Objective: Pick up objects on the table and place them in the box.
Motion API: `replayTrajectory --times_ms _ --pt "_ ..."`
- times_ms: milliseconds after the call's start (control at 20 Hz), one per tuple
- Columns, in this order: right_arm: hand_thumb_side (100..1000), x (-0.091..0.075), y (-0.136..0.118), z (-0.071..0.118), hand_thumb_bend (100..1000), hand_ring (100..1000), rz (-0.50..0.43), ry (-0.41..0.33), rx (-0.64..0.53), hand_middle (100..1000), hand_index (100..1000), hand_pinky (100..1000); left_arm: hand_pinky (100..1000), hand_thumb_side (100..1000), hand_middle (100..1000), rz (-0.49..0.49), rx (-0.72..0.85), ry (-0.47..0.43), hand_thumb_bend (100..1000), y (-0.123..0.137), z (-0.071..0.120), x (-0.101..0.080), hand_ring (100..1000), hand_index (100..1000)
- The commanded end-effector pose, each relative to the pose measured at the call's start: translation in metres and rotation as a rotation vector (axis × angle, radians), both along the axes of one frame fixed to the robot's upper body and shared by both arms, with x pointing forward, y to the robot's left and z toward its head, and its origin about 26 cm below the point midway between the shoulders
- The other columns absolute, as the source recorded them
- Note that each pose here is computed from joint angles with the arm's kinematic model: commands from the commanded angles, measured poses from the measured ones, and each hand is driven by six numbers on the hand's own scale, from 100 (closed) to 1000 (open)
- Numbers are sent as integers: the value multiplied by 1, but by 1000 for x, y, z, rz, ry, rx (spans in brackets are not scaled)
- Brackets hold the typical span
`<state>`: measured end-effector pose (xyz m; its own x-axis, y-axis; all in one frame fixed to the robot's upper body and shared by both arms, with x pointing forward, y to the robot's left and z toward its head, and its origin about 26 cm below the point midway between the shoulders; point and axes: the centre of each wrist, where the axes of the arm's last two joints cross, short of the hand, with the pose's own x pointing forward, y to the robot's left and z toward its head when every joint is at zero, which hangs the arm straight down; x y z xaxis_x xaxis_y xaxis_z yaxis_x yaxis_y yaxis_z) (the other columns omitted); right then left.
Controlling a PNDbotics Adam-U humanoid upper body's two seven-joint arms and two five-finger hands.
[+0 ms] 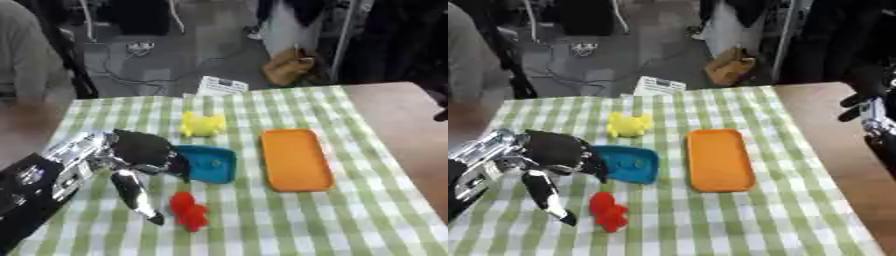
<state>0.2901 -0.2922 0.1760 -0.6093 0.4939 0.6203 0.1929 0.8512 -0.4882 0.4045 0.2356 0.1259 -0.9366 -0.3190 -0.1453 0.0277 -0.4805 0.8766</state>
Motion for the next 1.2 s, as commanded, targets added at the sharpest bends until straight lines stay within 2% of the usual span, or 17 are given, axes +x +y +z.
replayTrajectory --times_ms 50,250,850,1000,1200 --pt "684 -2 -1 12 100 585 7 -36 -15 733 746 512 765 781 796 -172 217 27 707 1 8 2 755 873" --pt "684 -2 -1 12 100 585 10 -37 -15 733 746 512 767 781 806 -186 219 -1 727 -6 1 2 760 874" --pt "684 -2 0 12 100 585 15 -38 -16 734 747 513 764 781 795 -183 235 -59 745 -1 -27 4 756 867" --pt "684 -2 0 12 100 586 17 -37 -17 734 747 513 770 761 834 -192 232 -86 756 0 -31 5 770 871" --pt "685 -2 0 12 100 586 17 -37 -18 734 748 514 776 735 840 -207 213 -140 769 4 -34 7 778 874"
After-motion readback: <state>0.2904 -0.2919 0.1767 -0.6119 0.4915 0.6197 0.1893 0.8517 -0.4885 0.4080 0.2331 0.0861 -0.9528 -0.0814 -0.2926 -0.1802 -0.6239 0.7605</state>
